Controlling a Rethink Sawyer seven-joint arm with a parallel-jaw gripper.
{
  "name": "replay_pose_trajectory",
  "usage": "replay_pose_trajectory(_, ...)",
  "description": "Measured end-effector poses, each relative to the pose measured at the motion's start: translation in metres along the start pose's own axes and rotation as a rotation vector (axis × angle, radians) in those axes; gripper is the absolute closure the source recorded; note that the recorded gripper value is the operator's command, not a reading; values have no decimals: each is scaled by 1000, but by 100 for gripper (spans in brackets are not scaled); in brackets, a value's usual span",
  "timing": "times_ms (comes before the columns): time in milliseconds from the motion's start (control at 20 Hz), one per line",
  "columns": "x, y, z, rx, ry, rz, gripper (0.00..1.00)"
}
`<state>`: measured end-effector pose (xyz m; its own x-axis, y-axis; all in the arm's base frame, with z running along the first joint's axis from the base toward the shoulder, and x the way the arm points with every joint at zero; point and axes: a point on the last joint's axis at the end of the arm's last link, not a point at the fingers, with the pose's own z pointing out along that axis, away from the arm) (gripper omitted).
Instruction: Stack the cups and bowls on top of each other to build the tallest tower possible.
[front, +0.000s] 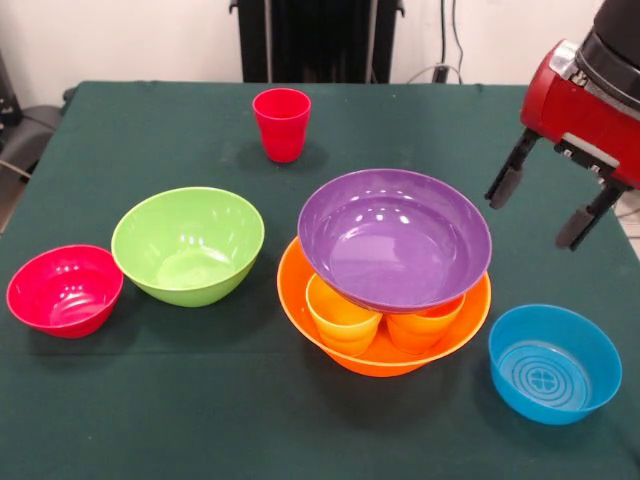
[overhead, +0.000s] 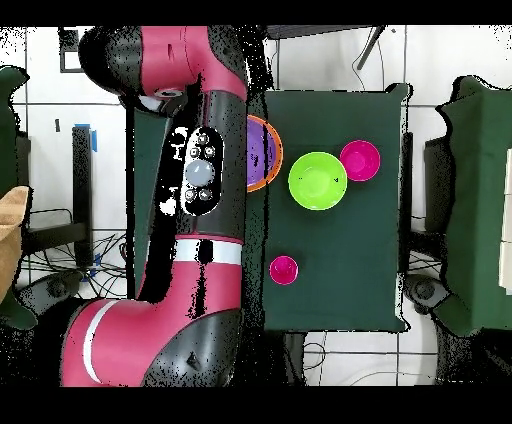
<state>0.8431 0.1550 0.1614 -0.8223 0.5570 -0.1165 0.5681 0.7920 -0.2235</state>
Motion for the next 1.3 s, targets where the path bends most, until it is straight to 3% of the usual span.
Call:
replay_pose_trajectory(200, 1, -2, -4, -27, 8, -3, 0)
replay_pose_trajectory(600, -7, -33, -22, -163, -36, -1, 0)
replay_pose_trajectory(1050, -25, -84, -32, -206, -5, -36, 0)
replay_pose_trajectory(1300, -50, -111, -38, -217, -24, -81, 0)
